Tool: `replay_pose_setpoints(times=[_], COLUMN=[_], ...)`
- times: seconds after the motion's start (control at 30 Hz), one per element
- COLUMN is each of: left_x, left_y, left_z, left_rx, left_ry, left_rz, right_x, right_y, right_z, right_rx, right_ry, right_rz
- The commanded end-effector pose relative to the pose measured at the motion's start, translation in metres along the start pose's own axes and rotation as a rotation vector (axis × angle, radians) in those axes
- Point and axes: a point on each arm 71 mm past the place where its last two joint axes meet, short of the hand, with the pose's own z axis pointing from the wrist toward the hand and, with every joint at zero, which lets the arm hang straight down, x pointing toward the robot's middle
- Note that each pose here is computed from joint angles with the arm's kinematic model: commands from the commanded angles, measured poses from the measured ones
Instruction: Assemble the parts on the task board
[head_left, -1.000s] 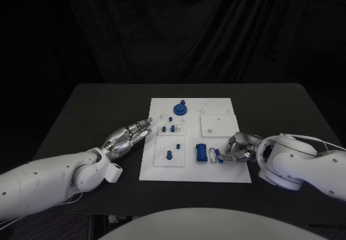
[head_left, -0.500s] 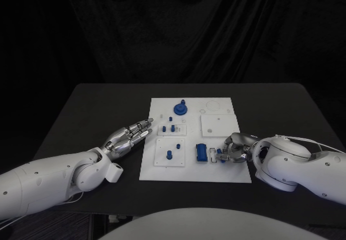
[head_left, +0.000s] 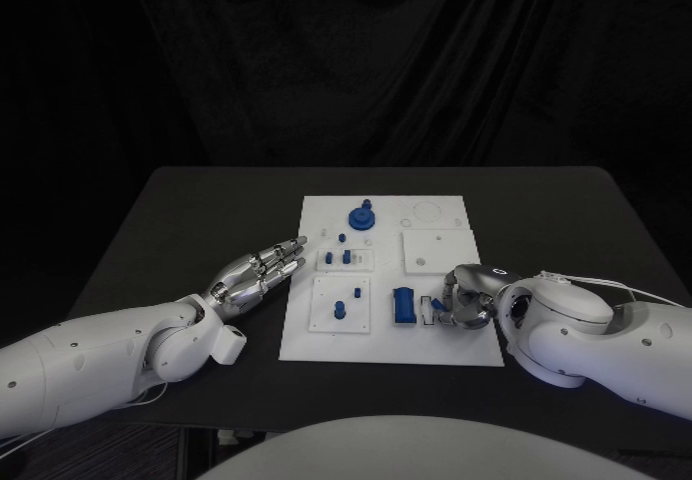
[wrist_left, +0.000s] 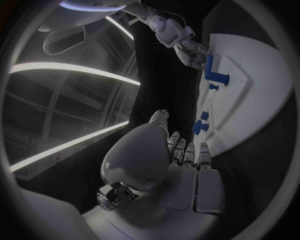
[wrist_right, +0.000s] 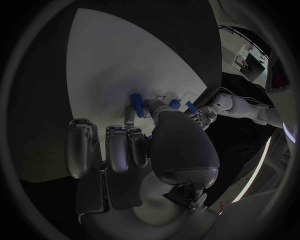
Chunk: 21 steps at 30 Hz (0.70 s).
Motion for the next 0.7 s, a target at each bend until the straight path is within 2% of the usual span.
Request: replay_pose_setpoints(times=[0.03,0.17,0.4,0.57,0.7], left_x=[0.0022,0.0023,0.0026,0.0027,0.0027], left_y=[-0.0008,-0.0006,-0.0004,-0.0003,-0.0002], left_z=[0.0008,0.0008,0.0009,0.0009,0.0010], left_rx=[0.019,0.017,0.014,0.013,0.012], left_ry=[0.012,0.014,0.016,0.018,0.019], left_rz=[-0.017,-0.018,-0.020,-0.021,-0.022], right_x=[0.0085,0.0085,0.0093,0.0092,0.0076], right_y=[-0.0012,0.0031,0.0051,0.0045,0.0024], right_z=[-0.0008,-0.0008,-0.0003,-0.0007,-0.0017], right_rx=[0.026,0.015,0.013,0.012,0.011], right_ry=[0.017,0.003,-0.003,-0.013,-0.035], right_rz=[-0.194,-0.301,-0.391,-0.381,-0.315])
